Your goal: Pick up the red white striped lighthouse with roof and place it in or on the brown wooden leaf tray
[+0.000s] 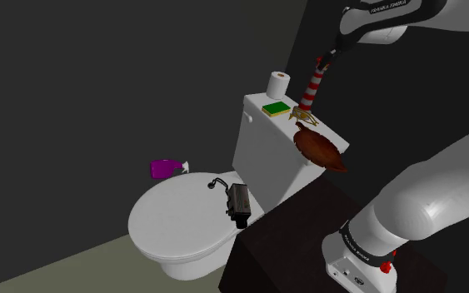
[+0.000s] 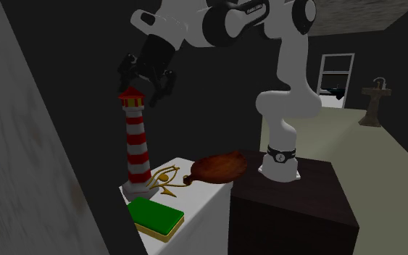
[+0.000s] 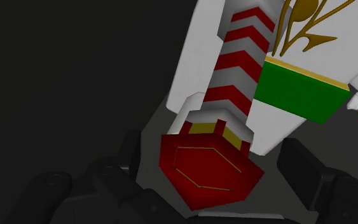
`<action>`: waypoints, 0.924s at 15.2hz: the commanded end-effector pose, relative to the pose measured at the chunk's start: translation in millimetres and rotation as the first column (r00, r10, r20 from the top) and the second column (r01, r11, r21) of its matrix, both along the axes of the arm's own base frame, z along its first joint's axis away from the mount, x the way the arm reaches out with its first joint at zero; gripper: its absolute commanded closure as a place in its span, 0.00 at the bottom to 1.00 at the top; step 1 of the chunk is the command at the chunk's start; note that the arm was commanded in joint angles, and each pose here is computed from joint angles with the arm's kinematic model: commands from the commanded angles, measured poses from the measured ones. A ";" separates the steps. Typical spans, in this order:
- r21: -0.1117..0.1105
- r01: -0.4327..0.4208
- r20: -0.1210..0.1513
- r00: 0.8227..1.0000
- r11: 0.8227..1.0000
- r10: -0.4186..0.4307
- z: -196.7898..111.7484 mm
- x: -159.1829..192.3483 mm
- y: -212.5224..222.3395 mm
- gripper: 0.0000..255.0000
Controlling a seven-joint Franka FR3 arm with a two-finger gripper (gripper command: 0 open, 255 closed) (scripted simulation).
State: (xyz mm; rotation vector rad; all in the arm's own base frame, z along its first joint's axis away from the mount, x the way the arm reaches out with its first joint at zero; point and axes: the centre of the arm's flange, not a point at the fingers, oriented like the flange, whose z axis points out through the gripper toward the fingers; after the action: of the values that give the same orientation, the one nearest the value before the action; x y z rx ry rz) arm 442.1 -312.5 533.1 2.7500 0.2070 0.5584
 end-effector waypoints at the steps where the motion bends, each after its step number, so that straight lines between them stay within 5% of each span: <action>1: -0.001 0.000 0.001 1.000 1.000 0.000 -9.3 5.0 -4.1 0.00; 10: -0.001 0.000 0.001 1.000 1.000 0.000 -11.9 6.2 -4.9 0.00; 11: -0.001 0.000 0.001 1.000 1.000 0.000 -11.9 6.2 -4.9 1.00; 14: -0.001 0.000 0.001 1.000 1.000 0.000 -11.9 6.2 -5.0 1.00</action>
State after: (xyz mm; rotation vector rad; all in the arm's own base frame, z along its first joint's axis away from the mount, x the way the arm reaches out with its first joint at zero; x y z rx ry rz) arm 448.3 -317.5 521.4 2.7489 0.2069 0.5600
